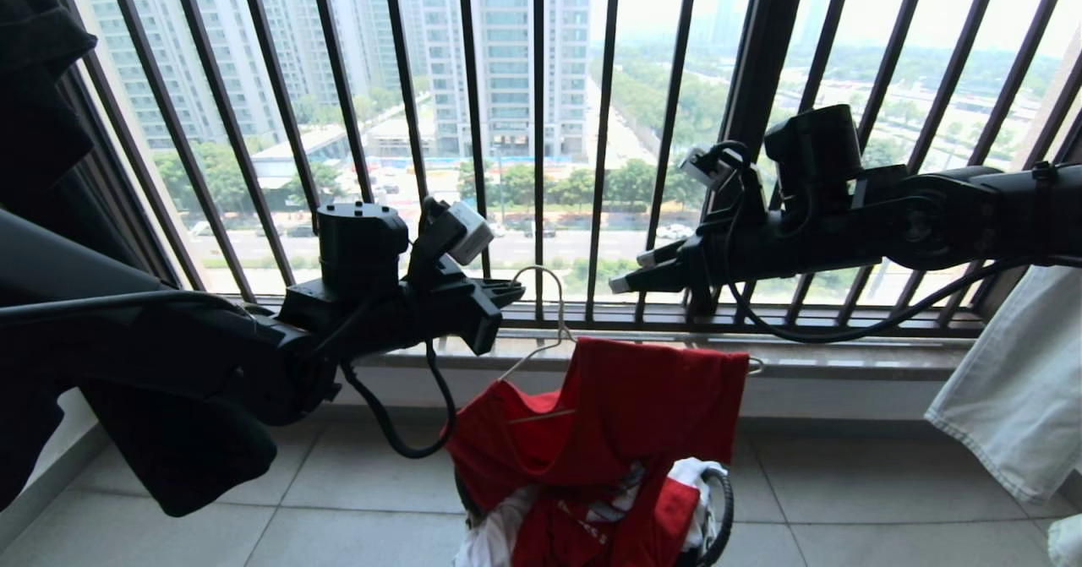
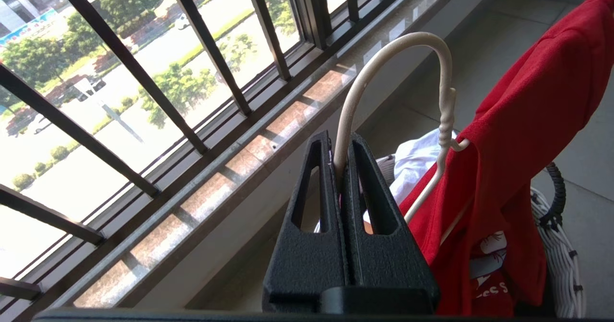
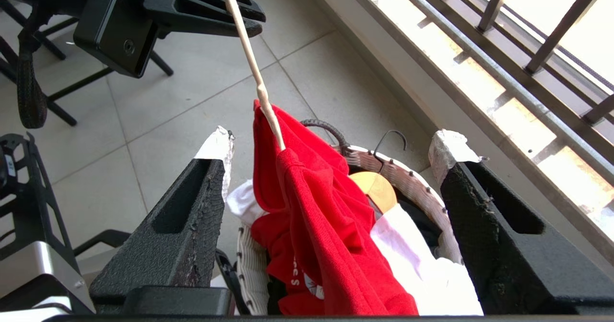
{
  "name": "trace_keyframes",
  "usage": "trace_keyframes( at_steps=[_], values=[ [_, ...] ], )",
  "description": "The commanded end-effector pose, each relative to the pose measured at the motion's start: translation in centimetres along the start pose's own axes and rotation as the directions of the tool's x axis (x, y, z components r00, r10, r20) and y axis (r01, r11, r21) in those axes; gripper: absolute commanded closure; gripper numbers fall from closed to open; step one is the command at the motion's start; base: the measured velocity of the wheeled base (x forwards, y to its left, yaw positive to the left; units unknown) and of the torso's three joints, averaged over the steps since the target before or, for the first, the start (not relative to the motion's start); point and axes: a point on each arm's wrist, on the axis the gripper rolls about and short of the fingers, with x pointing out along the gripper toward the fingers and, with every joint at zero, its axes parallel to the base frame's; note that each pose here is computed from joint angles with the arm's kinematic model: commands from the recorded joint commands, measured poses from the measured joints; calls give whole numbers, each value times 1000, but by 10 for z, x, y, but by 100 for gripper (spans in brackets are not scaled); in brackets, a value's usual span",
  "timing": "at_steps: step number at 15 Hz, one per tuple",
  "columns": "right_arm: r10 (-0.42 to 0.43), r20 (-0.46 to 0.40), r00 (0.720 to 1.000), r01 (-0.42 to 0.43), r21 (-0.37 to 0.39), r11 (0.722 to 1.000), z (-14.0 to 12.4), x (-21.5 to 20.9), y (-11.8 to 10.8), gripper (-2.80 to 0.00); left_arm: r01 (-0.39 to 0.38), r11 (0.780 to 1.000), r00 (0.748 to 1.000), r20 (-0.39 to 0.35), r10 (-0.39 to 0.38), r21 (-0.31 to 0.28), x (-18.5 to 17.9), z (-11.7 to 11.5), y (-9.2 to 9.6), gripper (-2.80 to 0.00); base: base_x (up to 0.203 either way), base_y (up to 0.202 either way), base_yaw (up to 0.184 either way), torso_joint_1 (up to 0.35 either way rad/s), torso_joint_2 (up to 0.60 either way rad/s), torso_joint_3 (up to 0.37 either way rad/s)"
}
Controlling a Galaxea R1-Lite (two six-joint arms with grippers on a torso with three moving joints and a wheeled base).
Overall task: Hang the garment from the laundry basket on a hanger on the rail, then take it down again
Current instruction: Hang the clothes on the clothes rack
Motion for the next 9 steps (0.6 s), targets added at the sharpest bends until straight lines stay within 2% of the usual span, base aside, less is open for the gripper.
trace_keyframes(
  at_steps=[1, 9],
  values=[
    [-4, 11, 1000, 4, -10, 1000, 3, -6, 1, 0, -3, 1000, 1000, 0, 3, 2, -4, 10, 4, 0, 0, 0, 0, 0, 0, 0],
    [-16, 32, 999, 17, -17, 1000, 9, -24, 10, 0, 21, 1000, 996, -83, -21, -3, -28, 69, 13, 0, 0, 0, 0, 0, 0, 0]
  ],
)
